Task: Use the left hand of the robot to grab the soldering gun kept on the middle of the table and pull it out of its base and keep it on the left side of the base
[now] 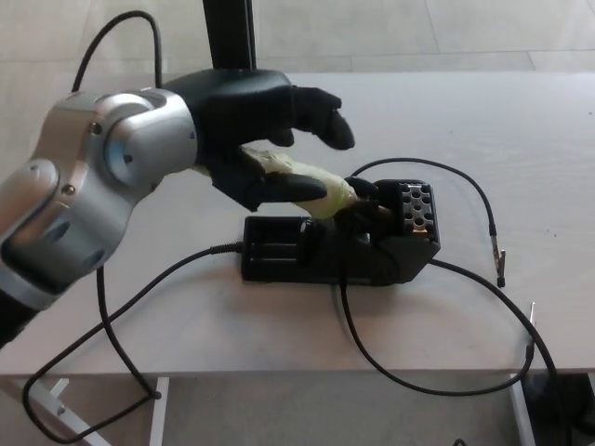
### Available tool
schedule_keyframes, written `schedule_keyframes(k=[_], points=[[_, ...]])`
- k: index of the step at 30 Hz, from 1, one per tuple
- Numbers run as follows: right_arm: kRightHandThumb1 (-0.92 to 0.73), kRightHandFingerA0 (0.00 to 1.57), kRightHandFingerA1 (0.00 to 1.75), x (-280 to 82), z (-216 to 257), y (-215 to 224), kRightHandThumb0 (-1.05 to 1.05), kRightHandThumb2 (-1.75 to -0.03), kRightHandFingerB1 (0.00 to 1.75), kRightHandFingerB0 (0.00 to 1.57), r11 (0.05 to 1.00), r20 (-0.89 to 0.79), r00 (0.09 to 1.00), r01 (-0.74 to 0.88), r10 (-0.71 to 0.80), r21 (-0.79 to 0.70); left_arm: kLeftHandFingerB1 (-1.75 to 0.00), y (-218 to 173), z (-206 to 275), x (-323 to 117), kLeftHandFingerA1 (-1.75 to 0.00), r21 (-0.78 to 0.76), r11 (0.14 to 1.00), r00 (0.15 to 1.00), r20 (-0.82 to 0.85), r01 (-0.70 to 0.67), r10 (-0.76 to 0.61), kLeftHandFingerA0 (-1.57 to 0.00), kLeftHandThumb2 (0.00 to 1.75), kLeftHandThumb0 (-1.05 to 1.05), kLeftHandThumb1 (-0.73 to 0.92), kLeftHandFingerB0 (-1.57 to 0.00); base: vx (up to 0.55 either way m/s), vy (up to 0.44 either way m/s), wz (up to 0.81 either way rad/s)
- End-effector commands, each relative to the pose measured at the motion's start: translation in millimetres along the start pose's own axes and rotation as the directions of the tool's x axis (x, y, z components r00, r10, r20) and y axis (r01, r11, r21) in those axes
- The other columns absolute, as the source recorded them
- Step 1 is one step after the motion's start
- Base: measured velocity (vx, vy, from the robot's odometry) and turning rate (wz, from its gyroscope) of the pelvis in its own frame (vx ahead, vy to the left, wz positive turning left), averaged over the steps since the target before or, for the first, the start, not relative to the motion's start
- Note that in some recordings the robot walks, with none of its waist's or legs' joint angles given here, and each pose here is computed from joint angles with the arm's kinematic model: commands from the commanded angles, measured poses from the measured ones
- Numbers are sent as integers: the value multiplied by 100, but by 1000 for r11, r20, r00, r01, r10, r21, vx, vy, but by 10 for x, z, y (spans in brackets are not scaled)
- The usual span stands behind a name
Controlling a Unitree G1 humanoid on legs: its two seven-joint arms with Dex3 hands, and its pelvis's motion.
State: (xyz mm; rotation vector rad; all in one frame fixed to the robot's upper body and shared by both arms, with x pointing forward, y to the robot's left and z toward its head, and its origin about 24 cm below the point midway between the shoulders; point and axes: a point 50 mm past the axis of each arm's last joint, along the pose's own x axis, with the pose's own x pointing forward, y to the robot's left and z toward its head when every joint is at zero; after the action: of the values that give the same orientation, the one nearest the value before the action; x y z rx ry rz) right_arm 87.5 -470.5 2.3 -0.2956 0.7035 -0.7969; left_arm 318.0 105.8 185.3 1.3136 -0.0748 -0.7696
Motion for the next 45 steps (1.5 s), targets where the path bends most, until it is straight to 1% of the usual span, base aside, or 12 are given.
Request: schedule_keyframes(k=[1,3,5,6,12,14,17,19,20,25,33,45], points=[[-63,64,84,7,99,-78,-48,-59,34,38,1000,40,999,13,-13,-3,-50,-90,-136,-34,-60,205,977,994,-101,65,-45,-27,96,-84,73,-32,0,0,0],[-61,67,86,11,111,-75,-49,-58,34,38,1000,40,999,12,-11,-16,-54,-100,-159,-44,-59,279,958,993,-114,69,-38,-31,117,-78,77,-35,0,0,0],[-62,70,91,12,112,-68,-49,-59,35,40,1000,46,999,15,-14,-22,-40,-133,-198,-55,-51,385,922,992,-129,53,-3,-39,67,-75,89,-43,0,0,0],[-62,72,91,14,115,-67,-52,-58,33,40,1000,45,999,16,-15,-23,-54,-138,-205,-57,-59,391,919,992,-129,48,3,-32,113,-74,72,-36,0,0,0],[-61,77,103,21,144,-62,-49,-58,35,40,999,51,999,16,-14,-40,-40,-206,-323,-55,-46,539,842,986,-141,2,88,-42,64,-71,80,-49,0,0,0],[-46,77,91,26,150,-62,-57,-84,49,32,999,47,999,17,-15,-42,-58,-251,-360,-39,-54,564,826,984,-142,-8,106,-26,103,-68,62,-45,0,0,0],[-48,69,82,29,161,-63,-54,-84,49,33,999,48,999,17,-15,-48,-36,-332,-374,-17,-49,680,733,981,-131,-15,141,-33,63,-70,75,-41,0,0,0],[-59,70,85,30,173,-69,-51,-58,35,40,999,52,999,19,-17,-48,-50,-359,-368,-15,-63,744,666,984,-80,-49,162,-39,98,-69,57,-30,0,0,0],[-48,68,81,28,174,-69,-54,-84,49,33,998,57,998,18,-15,-64,-38,-394,-340,-20,-67,801,589,983,1,-110,183,-54,60,-63,66,-39,0,0,0],[-62,72,91,32,188,-63,-51,-57,34,40,999,62,998,14,-12,-35,-41,-434,-307,-3,-129,852,468,965,149,-236,216,-96,60,-27,57,-37,0,0,0],[-62,77,100,34,205,-62,-47,-57,34,43,999,77,997,26,-23,-37,-108,-541,-363,-10,-161,811,447,922,283,-378,265,-90,72,-28,51,-95,0,0,0],[-63,80,113,38,219,-78,-42,-59,37,46,998,75,996,54,-51,-35,-93,-429,-446,-57,-164,750,483,889,336,-452,311,-95,69,-42,65,-89,0,0,0]])
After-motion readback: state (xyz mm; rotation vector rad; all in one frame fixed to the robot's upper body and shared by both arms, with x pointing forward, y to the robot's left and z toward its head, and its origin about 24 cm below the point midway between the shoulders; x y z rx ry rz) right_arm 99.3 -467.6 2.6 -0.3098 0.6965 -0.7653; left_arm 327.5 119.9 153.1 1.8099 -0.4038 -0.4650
